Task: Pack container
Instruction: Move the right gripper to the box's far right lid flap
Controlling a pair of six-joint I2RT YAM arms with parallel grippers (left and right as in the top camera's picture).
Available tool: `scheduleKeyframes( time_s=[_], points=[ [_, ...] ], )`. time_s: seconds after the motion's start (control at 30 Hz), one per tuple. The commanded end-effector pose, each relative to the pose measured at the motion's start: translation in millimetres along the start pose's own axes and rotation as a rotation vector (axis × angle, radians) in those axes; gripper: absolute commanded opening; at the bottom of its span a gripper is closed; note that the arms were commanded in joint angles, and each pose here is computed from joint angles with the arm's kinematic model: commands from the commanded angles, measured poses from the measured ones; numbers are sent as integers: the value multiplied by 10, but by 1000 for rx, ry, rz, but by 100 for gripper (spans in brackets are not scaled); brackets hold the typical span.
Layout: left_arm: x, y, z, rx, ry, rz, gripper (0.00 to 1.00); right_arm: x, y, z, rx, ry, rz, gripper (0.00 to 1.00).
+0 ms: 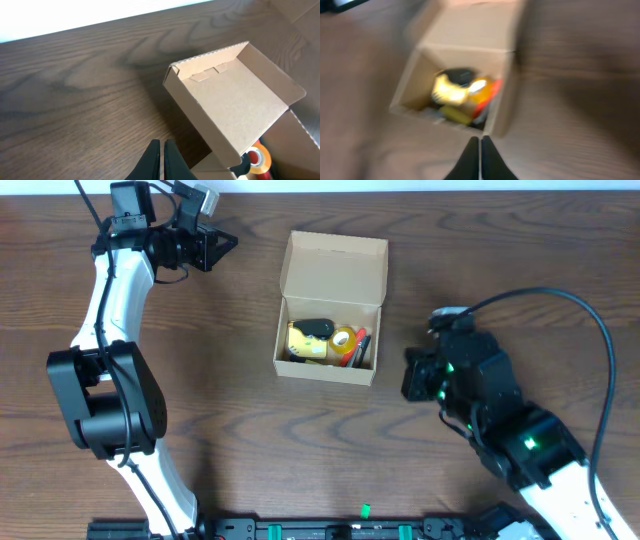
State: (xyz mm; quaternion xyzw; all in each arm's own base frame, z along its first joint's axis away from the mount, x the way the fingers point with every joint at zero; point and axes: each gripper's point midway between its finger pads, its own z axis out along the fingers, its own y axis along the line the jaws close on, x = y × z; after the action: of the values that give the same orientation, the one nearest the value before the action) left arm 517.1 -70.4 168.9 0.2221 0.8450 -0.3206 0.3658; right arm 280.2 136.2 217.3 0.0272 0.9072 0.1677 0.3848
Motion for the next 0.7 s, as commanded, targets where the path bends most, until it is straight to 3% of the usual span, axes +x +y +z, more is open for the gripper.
scheduleKeyframes(
  time_s=[0.0, 0.3, 0.67],
  points=[
    [27, -39, 115, -6, 20, -29, 6, -193, -422, 135, 199, -78, 134, 1],
    [81, -74, 410, -89, 77, 18, 6, -267, -955, 906, 114, 61, 318, 1],
    [313, 201, 947, -27, 72, -213, 6, -177, -1263, 1849, -68, 155, 458, 1]
  ],
)
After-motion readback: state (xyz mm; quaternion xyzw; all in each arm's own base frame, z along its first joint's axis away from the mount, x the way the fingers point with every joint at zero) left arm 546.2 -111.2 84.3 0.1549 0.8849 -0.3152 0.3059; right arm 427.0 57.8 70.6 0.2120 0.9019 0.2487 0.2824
